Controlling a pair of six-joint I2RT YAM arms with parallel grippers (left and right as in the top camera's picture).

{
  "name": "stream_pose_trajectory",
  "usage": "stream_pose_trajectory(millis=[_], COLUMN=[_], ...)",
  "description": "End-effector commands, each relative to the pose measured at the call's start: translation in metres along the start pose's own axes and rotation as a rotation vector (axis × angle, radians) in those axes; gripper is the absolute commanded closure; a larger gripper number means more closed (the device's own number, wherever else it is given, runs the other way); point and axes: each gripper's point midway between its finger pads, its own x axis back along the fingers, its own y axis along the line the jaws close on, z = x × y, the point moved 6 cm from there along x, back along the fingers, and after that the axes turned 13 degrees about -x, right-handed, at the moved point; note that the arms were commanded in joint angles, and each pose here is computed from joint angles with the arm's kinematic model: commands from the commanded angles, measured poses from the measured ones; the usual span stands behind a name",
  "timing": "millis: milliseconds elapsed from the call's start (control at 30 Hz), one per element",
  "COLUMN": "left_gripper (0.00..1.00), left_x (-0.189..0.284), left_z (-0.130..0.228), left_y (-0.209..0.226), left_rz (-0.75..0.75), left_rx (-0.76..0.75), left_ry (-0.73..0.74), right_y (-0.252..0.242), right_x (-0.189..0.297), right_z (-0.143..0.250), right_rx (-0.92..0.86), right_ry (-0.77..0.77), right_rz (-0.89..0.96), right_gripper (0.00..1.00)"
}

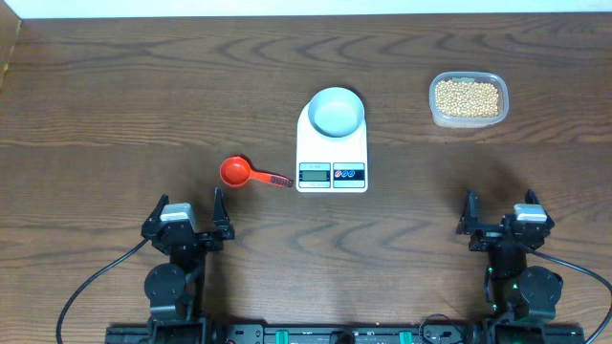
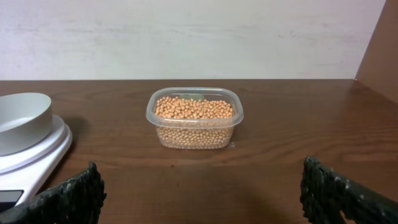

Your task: Scoop item into bowl and weigh 50g on scale

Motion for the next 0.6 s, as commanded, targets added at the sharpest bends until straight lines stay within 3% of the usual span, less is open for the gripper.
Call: stream_pose_trajectory(millis=[0, 567], left_gripper=[0.02, 0.02], left_x=[-0.0004, -0.0004], left_z=[0.0117, 0.0117], left_y=[-0.0035, -0.0035], left_rz=[0.021, 0.021], left_rx=[0.008, 0.008], left_ry=[0.056, 0.056], right_y=[0.0009, 0.0009], right_x=[-0.0001, -0.0001], right_z=[0.0015, 0.0015], right_rx=[-0.006, -0.006], right_ry=[0.006, 0.006], right_rz=[-0.005, -0.005], right_gripper=[0.01, 0.01])
